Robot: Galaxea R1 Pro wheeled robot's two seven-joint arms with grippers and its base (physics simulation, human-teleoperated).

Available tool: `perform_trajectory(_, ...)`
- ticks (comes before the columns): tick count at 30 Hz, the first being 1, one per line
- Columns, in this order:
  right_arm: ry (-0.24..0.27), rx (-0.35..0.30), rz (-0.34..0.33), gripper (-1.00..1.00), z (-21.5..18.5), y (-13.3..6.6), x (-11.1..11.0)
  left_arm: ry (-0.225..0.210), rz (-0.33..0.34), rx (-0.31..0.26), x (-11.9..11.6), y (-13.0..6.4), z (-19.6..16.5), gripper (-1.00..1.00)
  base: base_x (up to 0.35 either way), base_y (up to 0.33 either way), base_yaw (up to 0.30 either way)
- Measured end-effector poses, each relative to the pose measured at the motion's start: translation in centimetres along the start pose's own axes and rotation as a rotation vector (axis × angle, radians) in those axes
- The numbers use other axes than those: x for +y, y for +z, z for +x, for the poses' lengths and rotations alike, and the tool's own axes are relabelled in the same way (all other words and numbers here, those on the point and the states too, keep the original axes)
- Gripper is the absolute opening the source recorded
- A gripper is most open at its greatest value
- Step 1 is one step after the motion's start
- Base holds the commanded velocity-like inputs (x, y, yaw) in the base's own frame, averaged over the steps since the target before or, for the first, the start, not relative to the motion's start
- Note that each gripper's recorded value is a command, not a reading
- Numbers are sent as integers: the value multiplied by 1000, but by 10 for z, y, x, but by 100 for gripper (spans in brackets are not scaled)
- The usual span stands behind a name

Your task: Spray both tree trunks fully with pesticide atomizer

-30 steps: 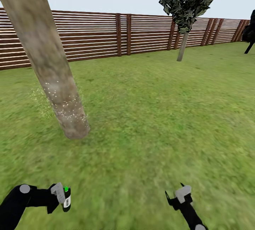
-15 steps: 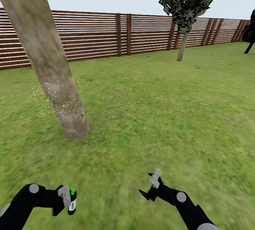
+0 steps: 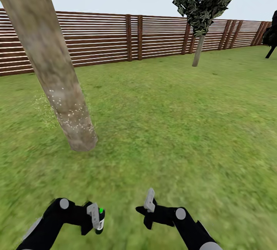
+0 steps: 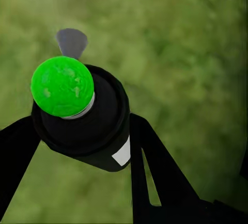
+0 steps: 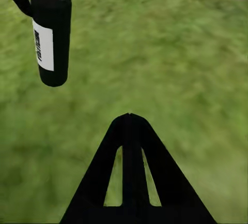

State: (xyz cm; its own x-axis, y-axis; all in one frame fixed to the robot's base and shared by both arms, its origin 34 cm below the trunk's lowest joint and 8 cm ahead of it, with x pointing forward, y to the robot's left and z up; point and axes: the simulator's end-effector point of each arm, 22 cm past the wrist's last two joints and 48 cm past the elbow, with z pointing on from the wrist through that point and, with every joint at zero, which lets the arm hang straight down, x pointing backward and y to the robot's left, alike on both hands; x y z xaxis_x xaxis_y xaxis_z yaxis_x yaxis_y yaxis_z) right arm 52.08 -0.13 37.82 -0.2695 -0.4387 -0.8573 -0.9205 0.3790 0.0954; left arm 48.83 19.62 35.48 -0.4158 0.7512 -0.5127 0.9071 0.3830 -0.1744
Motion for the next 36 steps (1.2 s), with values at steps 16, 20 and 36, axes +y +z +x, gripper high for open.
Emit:
perform_trajectory(16,-27,-60,-48,-100,-36,14,14,36,11,-48,-22,33,-51,-100,0,0,0)
perform_trajectory(20,-27,-60,-48,-100,-36,14,14,37,24,-75,-31,40,-67,-100,0,0,0)
perform_trajectory(36,-27,-60,-48,-100,-36,14,14,52,-3,-79,-34,54,-76,-100,0,0,0)
